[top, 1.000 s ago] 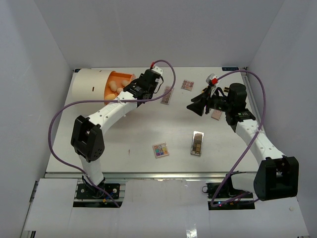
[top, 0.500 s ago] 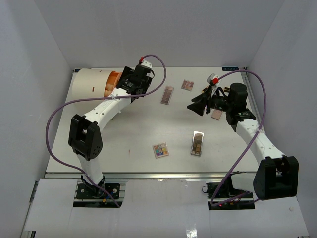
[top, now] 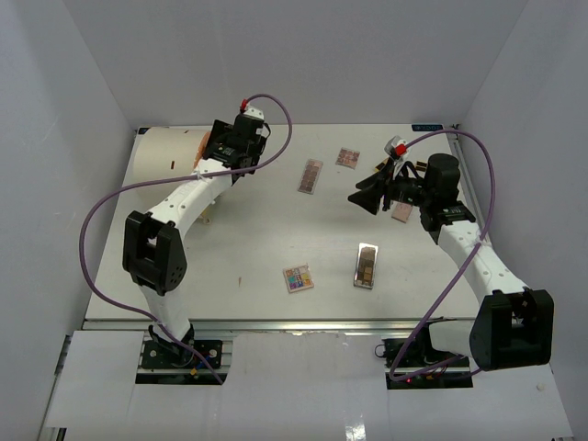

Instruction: Organize the makeup

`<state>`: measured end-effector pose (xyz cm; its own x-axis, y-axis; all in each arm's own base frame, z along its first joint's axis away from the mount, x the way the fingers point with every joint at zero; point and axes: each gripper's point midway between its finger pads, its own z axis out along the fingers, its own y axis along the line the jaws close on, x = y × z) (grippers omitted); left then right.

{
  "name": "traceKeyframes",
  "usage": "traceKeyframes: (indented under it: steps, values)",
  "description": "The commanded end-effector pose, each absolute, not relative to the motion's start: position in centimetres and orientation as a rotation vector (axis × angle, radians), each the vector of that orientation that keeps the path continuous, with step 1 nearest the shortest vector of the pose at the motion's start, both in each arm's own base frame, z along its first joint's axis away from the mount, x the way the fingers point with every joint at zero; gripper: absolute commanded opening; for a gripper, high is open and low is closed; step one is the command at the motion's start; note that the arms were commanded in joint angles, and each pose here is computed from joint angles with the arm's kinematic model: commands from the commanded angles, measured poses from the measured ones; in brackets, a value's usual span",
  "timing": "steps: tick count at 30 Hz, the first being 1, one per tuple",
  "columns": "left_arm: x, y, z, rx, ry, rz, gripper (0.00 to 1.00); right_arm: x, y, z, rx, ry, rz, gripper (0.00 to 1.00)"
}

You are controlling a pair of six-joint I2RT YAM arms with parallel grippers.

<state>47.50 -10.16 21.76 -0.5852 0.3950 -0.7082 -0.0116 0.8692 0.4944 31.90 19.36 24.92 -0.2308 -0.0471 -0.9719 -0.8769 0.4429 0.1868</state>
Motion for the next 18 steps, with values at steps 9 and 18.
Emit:
traceKeyframes:
  steps: [9, 18]
  values:
    - [46.1, -12.1, 25.3, 0.251, 2.107, 0.322, 0.98, 32.0, 19.5, 25.0, -0.839, 1.589, 0.986, 0.59]
    - [40.8, -18.1, 28.8, 0.320, 2.035, -0.220, 0.98, 31.6, 21.3, 23.3, -0.886, 1.622, 1.076, 0.60]
